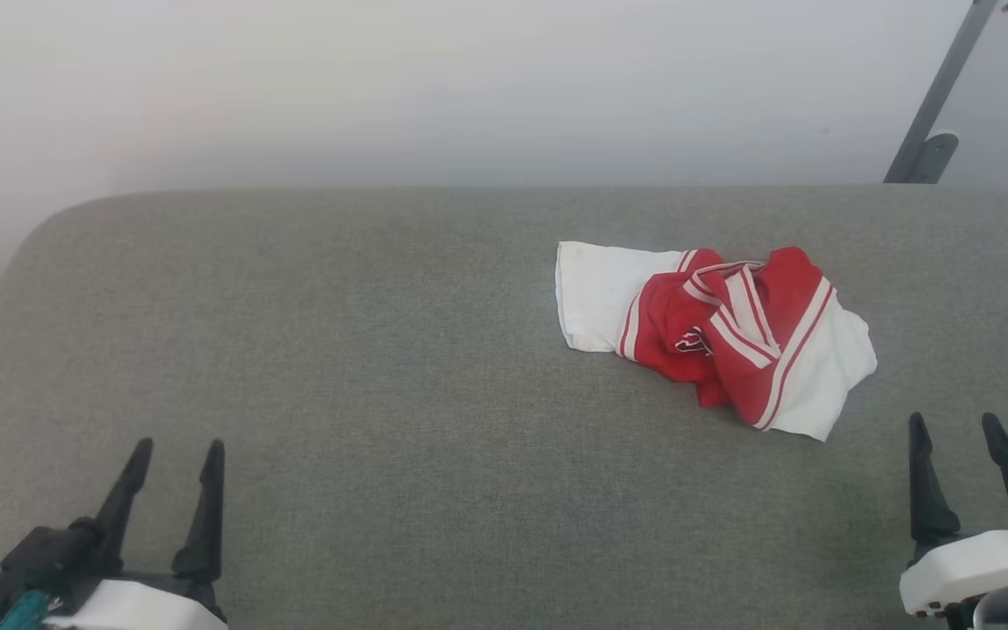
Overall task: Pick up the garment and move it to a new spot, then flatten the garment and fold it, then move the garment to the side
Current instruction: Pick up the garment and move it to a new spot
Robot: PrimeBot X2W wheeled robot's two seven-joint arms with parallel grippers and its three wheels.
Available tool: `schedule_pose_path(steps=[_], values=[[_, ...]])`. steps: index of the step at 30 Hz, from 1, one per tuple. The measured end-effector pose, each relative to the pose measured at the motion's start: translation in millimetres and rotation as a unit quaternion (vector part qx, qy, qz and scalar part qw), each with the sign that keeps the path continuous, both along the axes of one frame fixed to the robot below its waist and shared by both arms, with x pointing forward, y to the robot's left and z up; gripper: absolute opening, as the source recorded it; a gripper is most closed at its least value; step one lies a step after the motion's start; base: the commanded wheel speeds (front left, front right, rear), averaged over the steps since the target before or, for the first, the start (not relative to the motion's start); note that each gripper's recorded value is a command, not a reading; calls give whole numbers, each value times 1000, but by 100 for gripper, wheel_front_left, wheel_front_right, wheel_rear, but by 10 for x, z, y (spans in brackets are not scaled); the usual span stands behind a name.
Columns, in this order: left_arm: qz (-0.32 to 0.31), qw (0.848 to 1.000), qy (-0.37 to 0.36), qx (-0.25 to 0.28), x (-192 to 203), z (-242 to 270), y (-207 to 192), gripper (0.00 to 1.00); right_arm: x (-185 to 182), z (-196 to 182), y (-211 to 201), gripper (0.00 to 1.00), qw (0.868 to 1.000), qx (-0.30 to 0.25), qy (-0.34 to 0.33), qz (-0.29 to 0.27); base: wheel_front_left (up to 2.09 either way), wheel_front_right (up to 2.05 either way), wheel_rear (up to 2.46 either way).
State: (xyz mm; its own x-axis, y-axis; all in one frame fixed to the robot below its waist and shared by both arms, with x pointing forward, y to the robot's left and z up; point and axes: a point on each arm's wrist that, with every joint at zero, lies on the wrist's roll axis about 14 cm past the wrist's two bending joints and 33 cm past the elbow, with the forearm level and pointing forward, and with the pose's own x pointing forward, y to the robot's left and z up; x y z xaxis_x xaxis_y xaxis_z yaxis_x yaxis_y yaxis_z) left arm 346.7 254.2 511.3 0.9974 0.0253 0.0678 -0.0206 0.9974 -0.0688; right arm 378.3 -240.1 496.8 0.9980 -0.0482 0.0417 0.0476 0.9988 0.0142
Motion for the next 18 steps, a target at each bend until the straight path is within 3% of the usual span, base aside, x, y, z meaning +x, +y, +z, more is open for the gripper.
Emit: schedule_pose_path(steps=[5,18], values=[[11,999,-32,19,-34,177,-7,100,-17,106,-9,100,1000,2,-17,-2,0,0,0],[15,1000,-2,21,-85,-45,-81,100,-27,15,-33,100,1000,8,-4,-6,0,0,0]])
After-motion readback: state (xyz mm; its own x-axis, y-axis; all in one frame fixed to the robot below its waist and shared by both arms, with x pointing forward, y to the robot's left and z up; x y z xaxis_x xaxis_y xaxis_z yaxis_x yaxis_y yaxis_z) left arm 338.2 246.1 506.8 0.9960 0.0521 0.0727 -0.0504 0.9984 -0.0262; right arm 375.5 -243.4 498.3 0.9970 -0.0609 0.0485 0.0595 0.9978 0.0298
